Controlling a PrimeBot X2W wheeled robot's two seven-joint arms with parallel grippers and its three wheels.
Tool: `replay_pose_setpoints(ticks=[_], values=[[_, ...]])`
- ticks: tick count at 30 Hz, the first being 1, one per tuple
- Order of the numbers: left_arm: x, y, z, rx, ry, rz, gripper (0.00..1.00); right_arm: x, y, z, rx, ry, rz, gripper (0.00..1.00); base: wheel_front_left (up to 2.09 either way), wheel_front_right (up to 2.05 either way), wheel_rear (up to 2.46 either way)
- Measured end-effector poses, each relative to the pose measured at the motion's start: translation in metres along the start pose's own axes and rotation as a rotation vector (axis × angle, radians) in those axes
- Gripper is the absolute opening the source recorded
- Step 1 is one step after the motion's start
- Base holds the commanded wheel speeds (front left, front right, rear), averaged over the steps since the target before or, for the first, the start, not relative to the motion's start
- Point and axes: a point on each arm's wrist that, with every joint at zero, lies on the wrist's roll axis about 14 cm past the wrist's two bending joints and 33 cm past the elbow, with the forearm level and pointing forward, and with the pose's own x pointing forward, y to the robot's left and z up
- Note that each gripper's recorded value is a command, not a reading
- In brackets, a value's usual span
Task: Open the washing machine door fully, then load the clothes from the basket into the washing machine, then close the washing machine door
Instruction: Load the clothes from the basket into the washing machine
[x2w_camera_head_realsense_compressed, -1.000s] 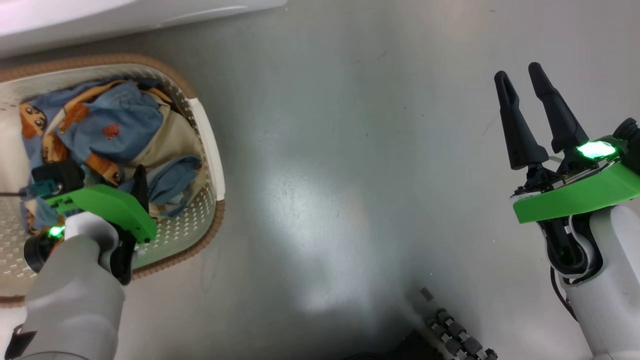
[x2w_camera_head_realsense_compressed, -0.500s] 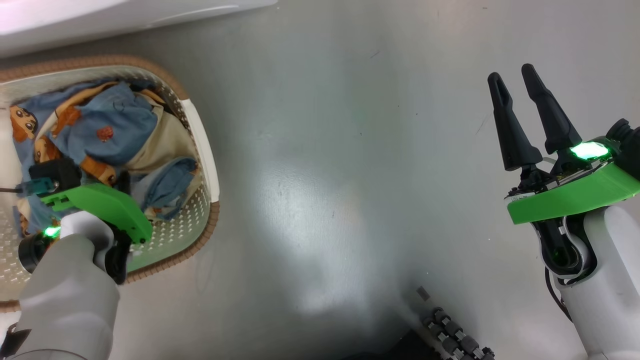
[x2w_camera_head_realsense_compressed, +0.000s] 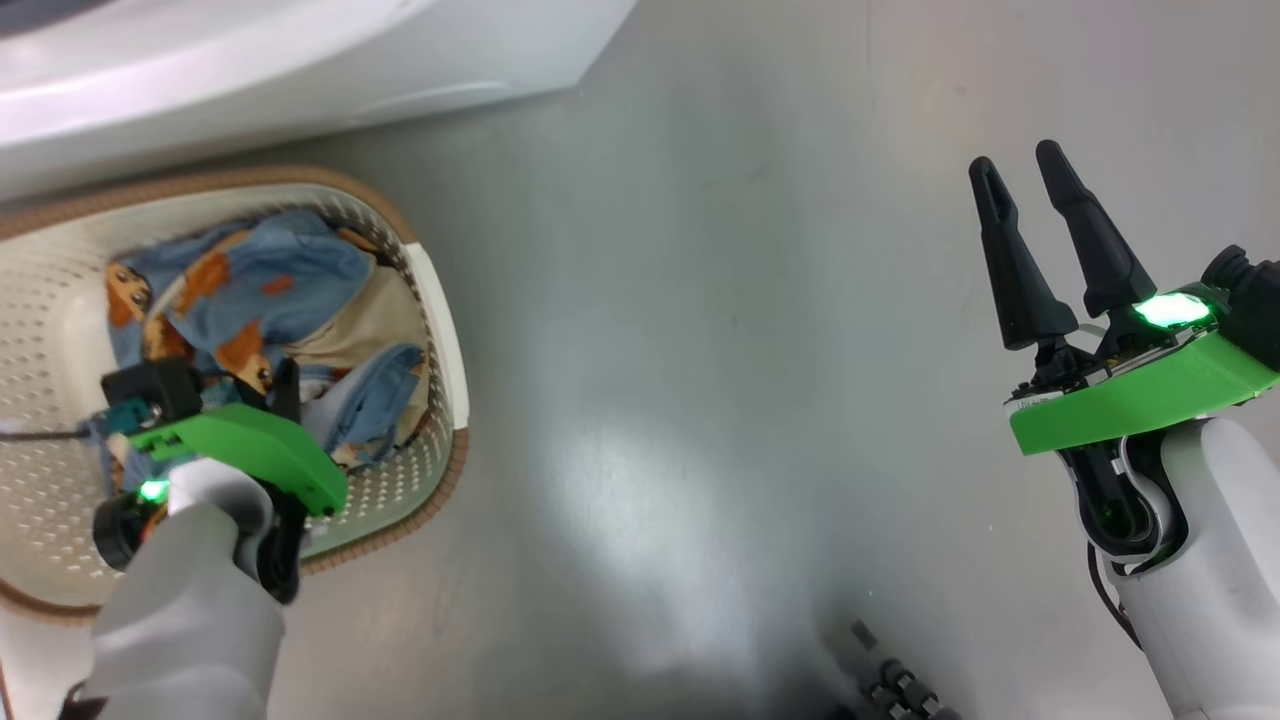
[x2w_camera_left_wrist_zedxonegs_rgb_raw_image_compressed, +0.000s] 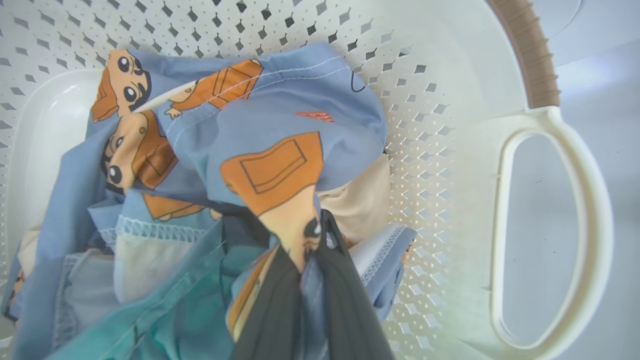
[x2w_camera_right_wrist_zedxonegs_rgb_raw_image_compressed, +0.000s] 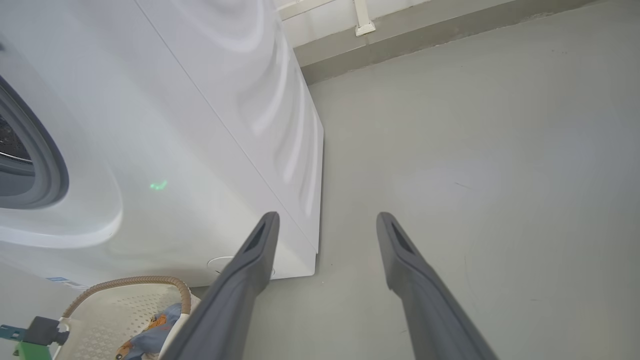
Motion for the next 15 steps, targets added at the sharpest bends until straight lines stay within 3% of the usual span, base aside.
replay_pose_setpoints(ticks=[15], values=[[-0.077,-0.023,0.049,0.016,-0.248,-0.08,0.0,-0.027,0.027,0.037,0.018,-0.069,0.051,1.0,0.0,0.0,0.0]])
